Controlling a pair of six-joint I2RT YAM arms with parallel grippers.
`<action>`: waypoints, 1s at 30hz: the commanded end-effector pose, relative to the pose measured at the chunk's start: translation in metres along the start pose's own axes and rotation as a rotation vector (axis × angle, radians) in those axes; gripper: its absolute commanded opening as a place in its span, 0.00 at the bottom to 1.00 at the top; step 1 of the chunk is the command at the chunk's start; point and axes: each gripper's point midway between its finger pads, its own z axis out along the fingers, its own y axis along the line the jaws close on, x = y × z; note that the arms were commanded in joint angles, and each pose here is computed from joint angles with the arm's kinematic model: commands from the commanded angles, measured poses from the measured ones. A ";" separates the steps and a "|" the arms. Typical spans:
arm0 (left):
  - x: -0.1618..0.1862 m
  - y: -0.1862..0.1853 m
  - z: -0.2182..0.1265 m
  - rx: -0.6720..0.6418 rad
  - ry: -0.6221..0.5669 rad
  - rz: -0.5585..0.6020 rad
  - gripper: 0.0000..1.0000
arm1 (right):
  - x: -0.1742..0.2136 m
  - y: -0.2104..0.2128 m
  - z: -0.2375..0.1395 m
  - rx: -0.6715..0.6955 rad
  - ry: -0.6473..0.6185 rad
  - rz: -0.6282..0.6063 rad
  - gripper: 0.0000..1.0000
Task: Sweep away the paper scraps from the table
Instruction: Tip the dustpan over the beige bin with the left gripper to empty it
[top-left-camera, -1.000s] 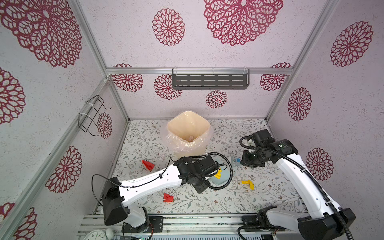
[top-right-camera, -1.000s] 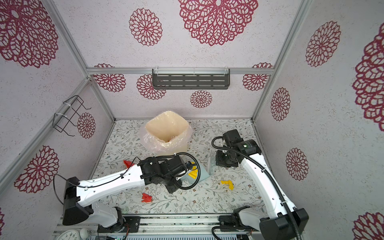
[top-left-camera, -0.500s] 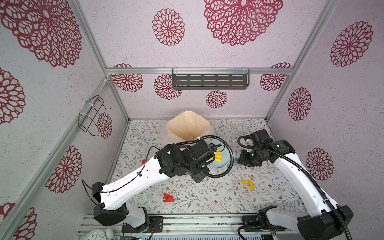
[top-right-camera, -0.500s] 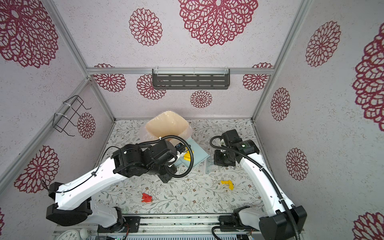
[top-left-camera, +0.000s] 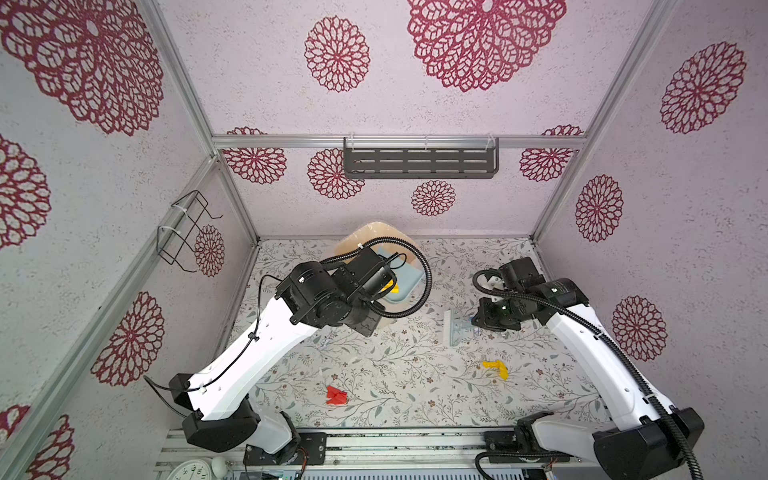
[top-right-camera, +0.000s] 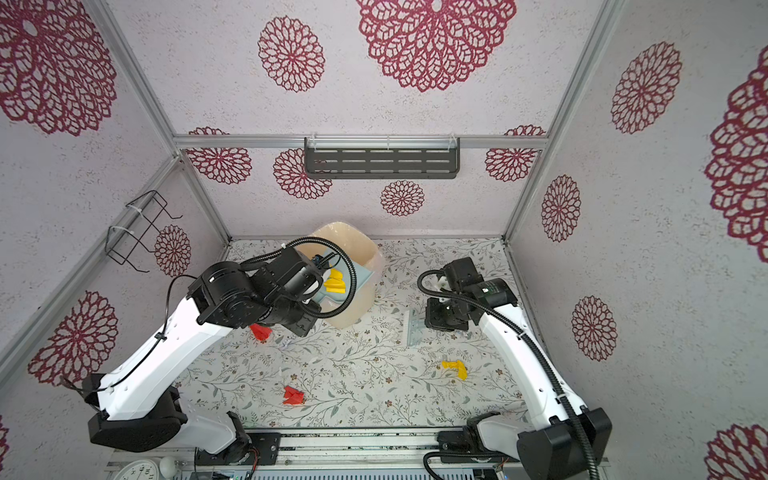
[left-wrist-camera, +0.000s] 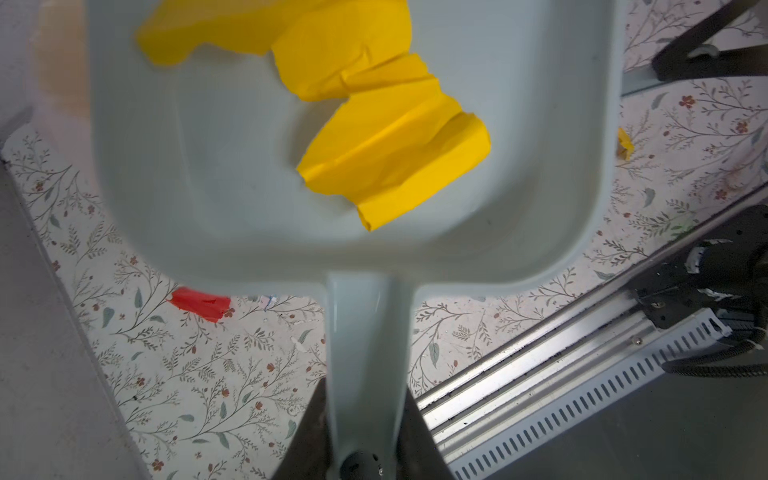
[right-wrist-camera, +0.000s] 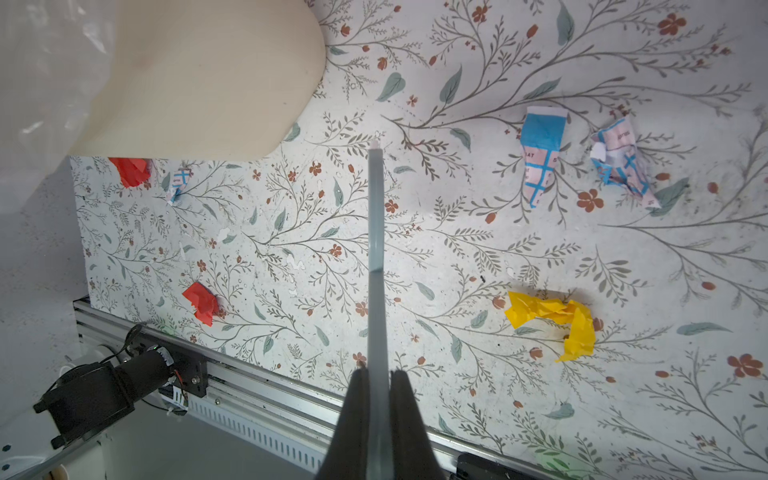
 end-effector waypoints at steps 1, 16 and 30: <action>-0.004 0.028 -0.009 -0.076 -0.021 -0.033 0.00 | -0.005 0.009 -0.003 -0.052 -0.025 -0.004 0.00; -0.028 0.116 0.000 -0.292 -0.011 -0.137 0.00 | -0.002 0.012 -0.003 -0.074 -0.013 -0.003 0.00; -0.070 0.135 0.041 -0.498 0.046 0.125 0.00 | 0.020 0.006 -0.004 -0.076 0.017 0.048 0.00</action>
